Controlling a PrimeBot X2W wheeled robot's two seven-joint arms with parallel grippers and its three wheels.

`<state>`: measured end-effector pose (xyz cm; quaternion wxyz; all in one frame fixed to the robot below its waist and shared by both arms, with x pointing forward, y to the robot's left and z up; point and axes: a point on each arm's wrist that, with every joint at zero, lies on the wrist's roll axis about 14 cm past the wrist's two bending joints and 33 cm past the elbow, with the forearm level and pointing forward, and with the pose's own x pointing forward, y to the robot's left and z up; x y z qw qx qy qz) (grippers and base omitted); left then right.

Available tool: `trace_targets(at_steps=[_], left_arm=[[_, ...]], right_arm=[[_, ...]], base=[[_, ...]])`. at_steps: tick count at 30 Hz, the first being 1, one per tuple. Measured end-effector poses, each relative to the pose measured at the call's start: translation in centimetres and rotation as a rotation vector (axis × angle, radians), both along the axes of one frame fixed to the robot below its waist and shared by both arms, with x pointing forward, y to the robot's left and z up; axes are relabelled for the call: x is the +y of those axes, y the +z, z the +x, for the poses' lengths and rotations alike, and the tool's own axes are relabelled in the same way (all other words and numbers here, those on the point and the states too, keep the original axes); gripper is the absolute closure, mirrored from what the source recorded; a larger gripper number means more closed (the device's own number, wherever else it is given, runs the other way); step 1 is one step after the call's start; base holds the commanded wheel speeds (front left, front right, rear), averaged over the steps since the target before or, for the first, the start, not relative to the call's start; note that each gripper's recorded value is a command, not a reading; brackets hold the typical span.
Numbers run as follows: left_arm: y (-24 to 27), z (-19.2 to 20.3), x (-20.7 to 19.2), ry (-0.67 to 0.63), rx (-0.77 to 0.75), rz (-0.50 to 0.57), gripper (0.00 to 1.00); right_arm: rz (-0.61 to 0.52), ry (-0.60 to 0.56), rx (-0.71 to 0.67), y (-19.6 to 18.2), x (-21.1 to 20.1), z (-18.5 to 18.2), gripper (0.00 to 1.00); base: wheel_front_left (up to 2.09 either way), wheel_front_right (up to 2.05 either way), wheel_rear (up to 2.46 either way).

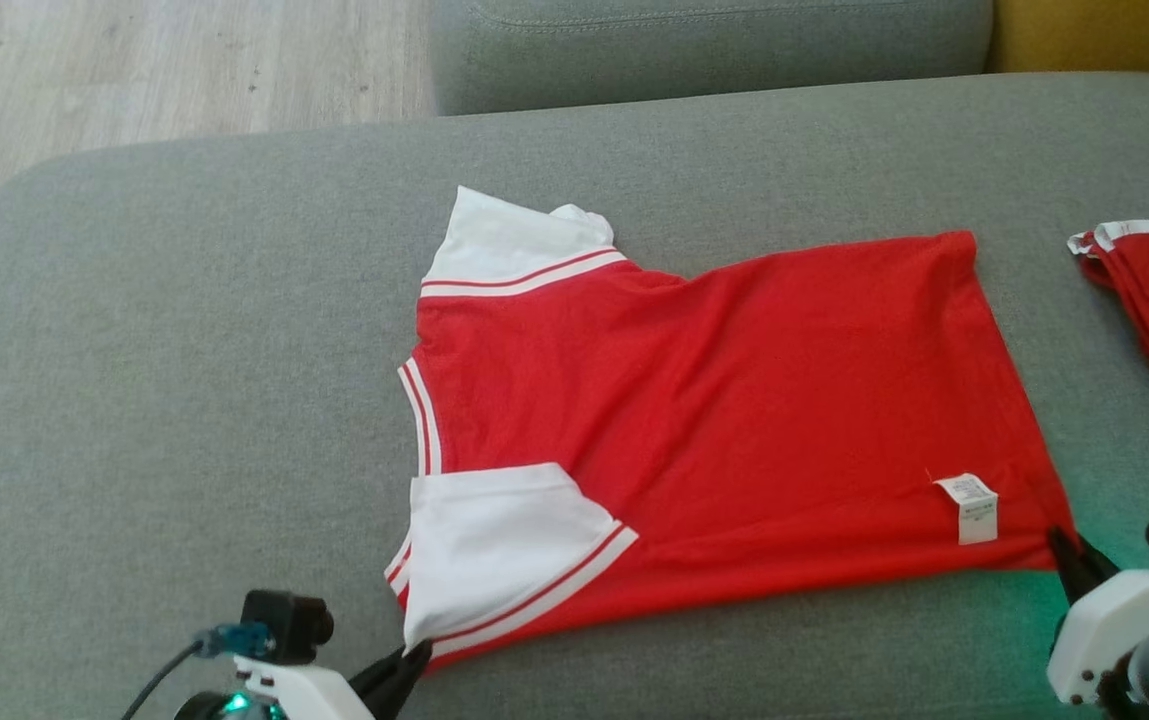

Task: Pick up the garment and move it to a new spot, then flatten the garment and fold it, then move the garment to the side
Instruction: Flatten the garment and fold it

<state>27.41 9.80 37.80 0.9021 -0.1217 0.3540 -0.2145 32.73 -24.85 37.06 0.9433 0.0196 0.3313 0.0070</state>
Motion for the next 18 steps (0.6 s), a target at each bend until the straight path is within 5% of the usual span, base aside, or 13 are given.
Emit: trace_targets(at_steps=[1,3,4,5,18], left_arm=[[0.0,0.0,0.0,0.000,0.000,0.000,1.00],[-0.5,-0.2,0.1,0.000,0.012,0.012,0.53],[-0.7,-0.3,0.3,0.003,0.016,0.024,0.11],[-0.9,-0.3,0.3,0.000,0.018,0.031,0.00],[4.4,4.9,0.8,0.096,-0.299,0.019,0.00]], right_arm=[[0.000,0.000,0.000,0.0,0.0,0.0,0.66],[0.001,0.001,0.004,-0.1,0.1,-0.1,0.00],[-0.001,0.002,0.003,0.0,0.1,-0.1,0.00],[-0.007,0.003,-0.001,0.0,0.1,-0.1,0.00],[-0.011,-0.019,-0.266,3.9,0.1,1.7,0.00]], base=[[0.00,0.00,0.00],[0.00,0.00,0.00],[0.00,0.00,0.00],[0.00,0.00,0.00],[0.00,0.00,0.00]])
